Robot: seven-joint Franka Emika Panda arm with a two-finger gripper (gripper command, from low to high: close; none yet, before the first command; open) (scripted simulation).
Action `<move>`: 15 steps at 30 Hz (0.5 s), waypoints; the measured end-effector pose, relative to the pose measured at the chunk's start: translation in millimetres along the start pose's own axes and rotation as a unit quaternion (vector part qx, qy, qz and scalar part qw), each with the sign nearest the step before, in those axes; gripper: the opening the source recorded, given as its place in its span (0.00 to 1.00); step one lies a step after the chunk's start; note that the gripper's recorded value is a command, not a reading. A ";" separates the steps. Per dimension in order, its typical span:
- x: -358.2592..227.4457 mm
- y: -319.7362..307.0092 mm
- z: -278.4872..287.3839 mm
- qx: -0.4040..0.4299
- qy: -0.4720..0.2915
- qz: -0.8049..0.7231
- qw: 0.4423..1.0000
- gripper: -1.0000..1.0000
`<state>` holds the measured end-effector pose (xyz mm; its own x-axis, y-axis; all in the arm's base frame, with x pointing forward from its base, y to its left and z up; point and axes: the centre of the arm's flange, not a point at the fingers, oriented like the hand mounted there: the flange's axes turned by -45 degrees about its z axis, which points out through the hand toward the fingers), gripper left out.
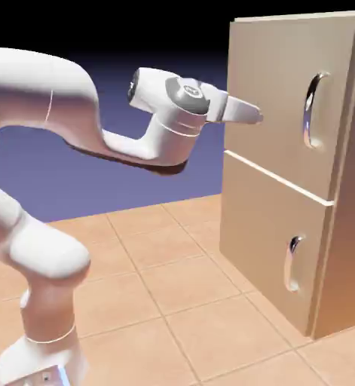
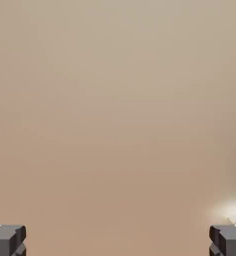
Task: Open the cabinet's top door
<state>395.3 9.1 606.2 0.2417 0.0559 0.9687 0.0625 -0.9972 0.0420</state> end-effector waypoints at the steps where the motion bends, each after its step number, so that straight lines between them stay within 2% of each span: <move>1: 0.8 3.0 0.3 0.000 0.006 0.001 1.000 0.50; 15: -0.7 59.1 16.9 -0.006 0.086 0.015 0.996 0.50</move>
<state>415.2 -49.1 603.8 0.0738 0.0173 0.9971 0.0461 -0.9988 0.0139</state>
